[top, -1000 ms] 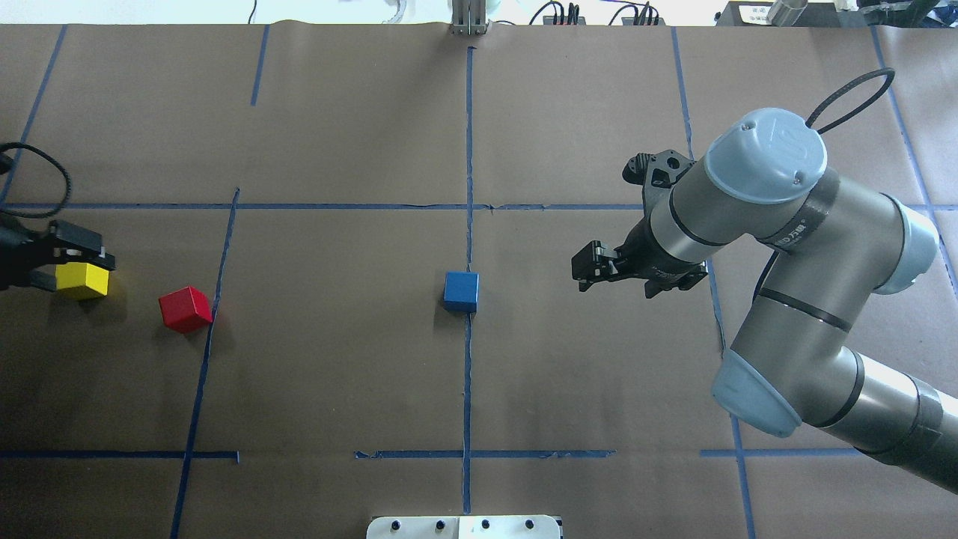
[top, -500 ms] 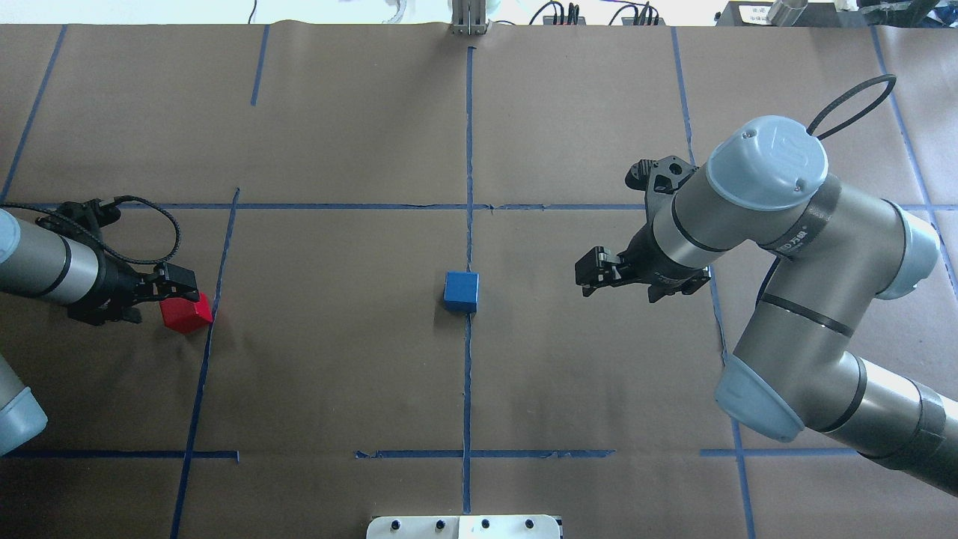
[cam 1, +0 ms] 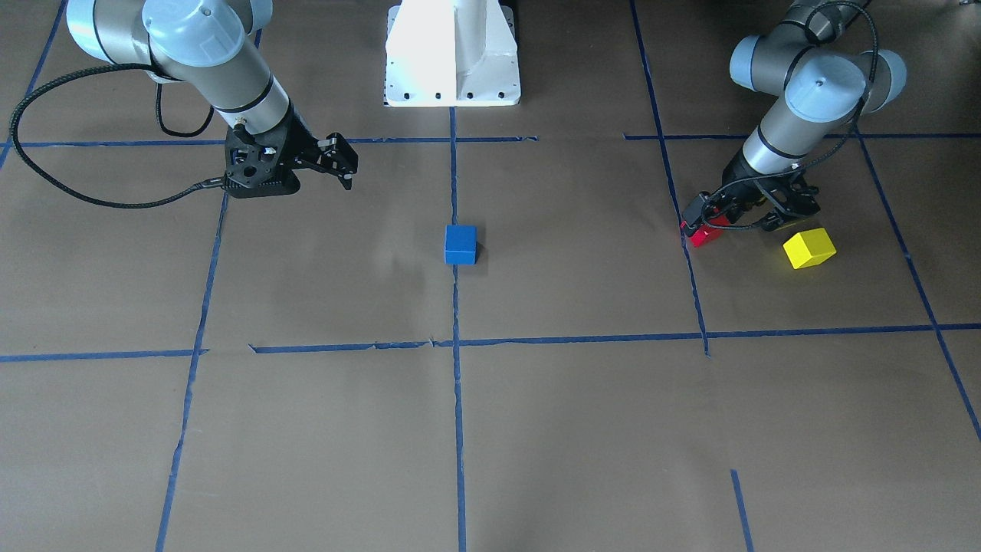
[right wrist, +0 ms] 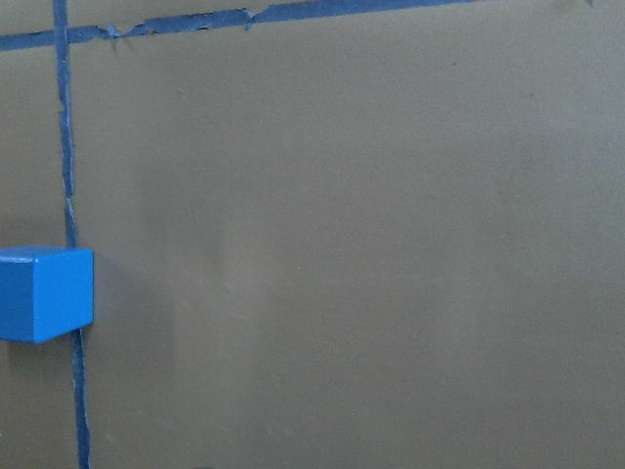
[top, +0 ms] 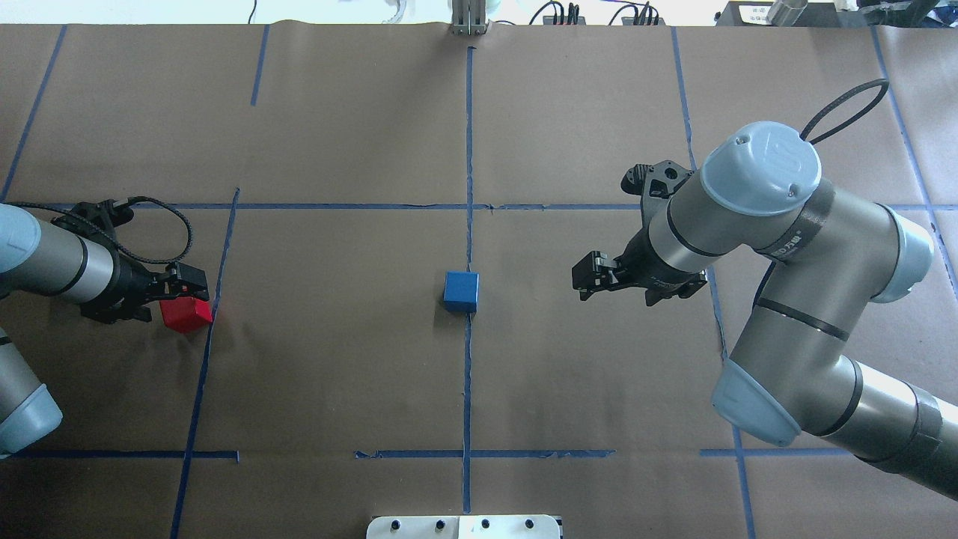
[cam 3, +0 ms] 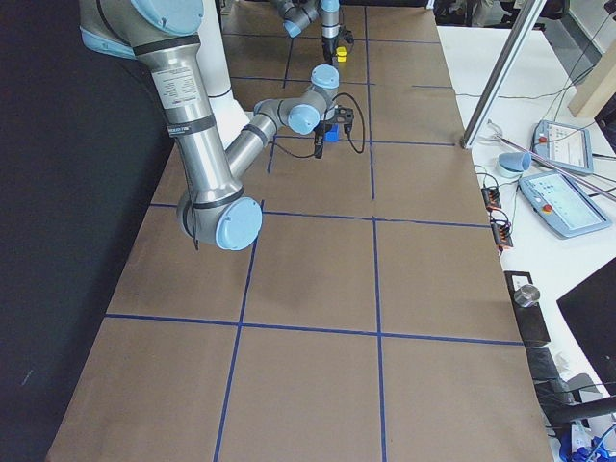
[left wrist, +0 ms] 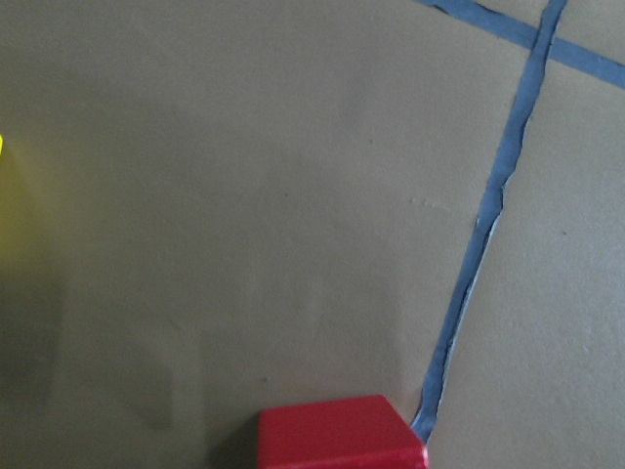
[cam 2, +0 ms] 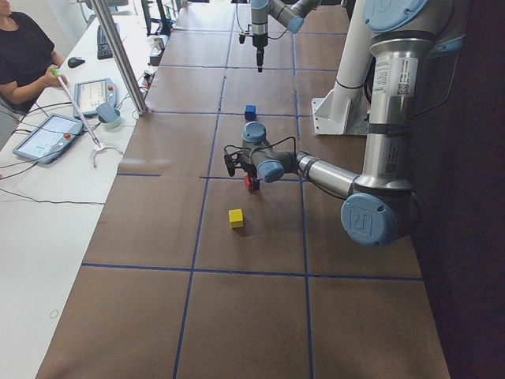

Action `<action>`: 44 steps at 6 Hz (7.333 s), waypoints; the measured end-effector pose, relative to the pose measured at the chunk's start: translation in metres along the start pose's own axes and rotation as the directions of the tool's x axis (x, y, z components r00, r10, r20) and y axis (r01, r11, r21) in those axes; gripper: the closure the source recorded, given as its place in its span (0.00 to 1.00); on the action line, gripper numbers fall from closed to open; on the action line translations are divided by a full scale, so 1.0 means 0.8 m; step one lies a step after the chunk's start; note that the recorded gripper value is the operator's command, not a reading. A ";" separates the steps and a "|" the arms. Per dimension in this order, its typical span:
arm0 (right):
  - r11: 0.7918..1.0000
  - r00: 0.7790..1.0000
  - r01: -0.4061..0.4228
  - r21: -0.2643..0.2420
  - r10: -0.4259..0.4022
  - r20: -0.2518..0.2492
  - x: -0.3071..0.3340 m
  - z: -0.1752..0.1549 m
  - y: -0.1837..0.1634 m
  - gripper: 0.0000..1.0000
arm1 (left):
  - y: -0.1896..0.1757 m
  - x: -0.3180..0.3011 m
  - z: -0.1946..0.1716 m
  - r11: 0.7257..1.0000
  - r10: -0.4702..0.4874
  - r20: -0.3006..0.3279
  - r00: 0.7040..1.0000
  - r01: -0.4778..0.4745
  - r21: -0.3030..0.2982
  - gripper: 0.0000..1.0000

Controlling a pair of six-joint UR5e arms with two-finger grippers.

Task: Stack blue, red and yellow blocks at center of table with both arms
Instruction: 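Carry the red cube with the left gripper over the blue cube, then lower the red cube onto the blue cube and open the left gripper, then move the left gripper down onto the yellow cube and close it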

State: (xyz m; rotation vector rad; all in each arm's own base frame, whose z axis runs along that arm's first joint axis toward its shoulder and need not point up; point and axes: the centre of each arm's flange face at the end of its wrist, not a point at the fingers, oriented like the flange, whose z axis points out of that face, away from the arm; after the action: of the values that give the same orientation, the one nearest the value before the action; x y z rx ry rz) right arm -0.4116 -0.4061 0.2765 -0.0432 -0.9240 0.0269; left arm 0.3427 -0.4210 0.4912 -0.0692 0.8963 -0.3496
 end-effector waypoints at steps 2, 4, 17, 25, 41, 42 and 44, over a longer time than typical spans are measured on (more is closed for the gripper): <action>1.000 1.000 0.002 0.003 -0.002 0.004 -0.002 -0.003 0.001 0.00 | 0.003 0.006 0.003 1.000 0.007 -0.002 1.000 -0.007 -0.004 1.00; 1.000 1.000 -0.007 0.013 0.007 0.015 0.014 -0.023 -0.001 0.00 | 0.008 0.094 -0.019 1.000 0.027 -0.030 0.999 -0.027 -0.007 1.00; 0.998 0.998 0.056 0.003 -0.056 0.016 0.149 -0.087 -0.048 0.00 | 0.155 0.522 -0.017 0.892 0.450 0.077 0.889 -0.451 -0.008 0.94; 0.999 0.999 0.052 -0.003 -0.052 0.011 0.150 -0.081 -0.048 0.00 | 0.159 0.529 -0.019 0.874 0.479 0.087 0.873 -0.484 0.041 0.00; 0.999 0.998 0.054 0.001 -0.054 0.011 0.149 -0.083 -0.046 0.00 | -0.185 -0.170 -0.074 0.986 0.079 0.046 0.996 -0.072 -0.147 0.00; 0.998 0.998 0.055 0.001 -0.055 0.011 0.149 -0.083 -0.046 0.00 | -0.171 -0.159 -0.051 0.981 0.102 0.054 0.993 -0.091 -0.174 0.00; 0.998 0.998 0.057 0.002 -0.057 0.014 0.148 -0.085 -0.045 0.00 | -0.158 -0.153 -0.031 0.975 0.125 0.069 0.990 -0.109 -0.195 0.00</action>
State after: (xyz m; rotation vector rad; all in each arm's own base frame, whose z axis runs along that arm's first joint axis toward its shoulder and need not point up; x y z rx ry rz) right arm -0.2862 -0.4390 0.3319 -0.0154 -0.9387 -0.0248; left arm 0.2195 -0.4979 0.5931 -0.2055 0.8476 -0.1488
